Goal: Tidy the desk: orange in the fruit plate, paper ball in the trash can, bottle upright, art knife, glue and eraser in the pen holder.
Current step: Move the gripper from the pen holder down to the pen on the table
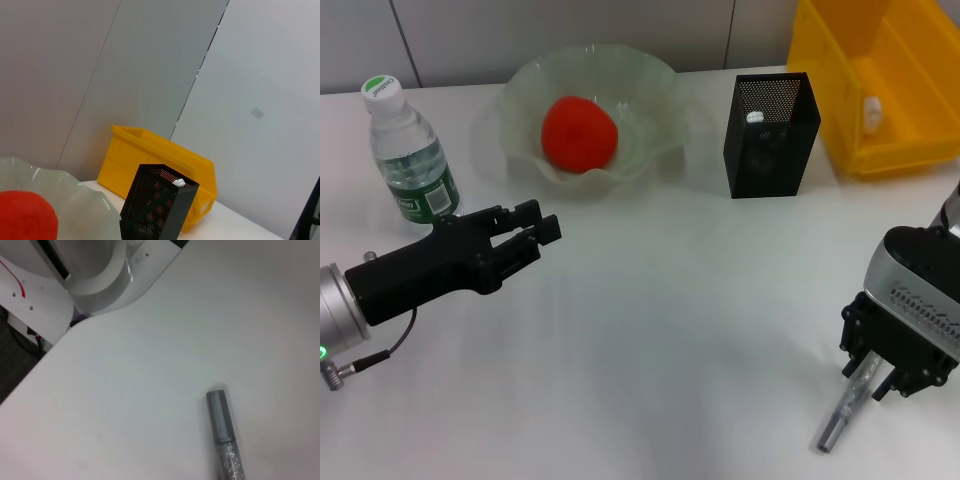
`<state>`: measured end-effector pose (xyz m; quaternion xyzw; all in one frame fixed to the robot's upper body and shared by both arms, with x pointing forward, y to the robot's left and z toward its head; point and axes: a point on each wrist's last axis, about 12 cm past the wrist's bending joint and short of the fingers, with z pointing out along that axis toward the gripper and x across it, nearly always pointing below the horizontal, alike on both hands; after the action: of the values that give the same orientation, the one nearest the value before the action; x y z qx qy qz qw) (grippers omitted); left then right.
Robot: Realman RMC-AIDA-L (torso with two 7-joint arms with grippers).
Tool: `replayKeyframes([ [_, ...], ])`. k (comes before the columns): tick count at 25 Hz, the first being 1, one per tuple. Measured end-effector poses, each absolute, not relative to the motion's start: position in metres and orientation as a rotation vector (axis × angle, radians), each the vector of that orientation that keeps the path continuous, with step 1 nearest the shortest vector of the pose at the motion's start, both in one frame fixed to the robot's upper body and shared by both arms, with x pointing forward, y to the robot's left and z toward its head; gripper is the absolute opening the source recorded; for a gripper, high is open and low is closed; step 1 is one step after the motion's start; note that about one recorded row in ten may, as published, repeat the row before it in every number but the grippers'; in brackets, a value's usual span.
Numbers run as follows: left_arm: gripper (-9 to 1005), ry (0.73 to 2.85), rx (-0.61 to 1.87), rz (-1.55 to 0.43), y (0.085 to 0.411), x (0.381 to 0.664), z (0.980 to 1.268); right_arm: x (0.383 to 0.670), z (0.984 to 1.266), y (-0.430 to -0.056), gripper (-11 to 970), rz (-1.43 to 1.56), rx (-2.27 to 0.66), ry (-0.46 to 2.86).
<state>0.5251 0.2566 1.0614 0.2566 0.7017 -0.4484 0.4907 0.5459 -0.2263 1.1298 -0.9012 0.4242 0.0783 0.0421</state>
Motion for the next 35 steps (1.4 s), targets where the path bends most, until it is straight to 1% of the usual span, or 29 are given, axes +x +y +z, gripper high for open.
replayKeyframes([
  [12, 372, 1.706, 0.620, -1.092, 0.257, 0.524, 1.060, 0.549, 1.128, -0.230, 304, 0.208, -2.733, 1.333],
  [35, 371, 1.708, 0.618, -1.093, 0.256, 0.523, 1.059, 0.551, 1.120, -0.234, 268, 0.204, -2.706, 1.368],
])
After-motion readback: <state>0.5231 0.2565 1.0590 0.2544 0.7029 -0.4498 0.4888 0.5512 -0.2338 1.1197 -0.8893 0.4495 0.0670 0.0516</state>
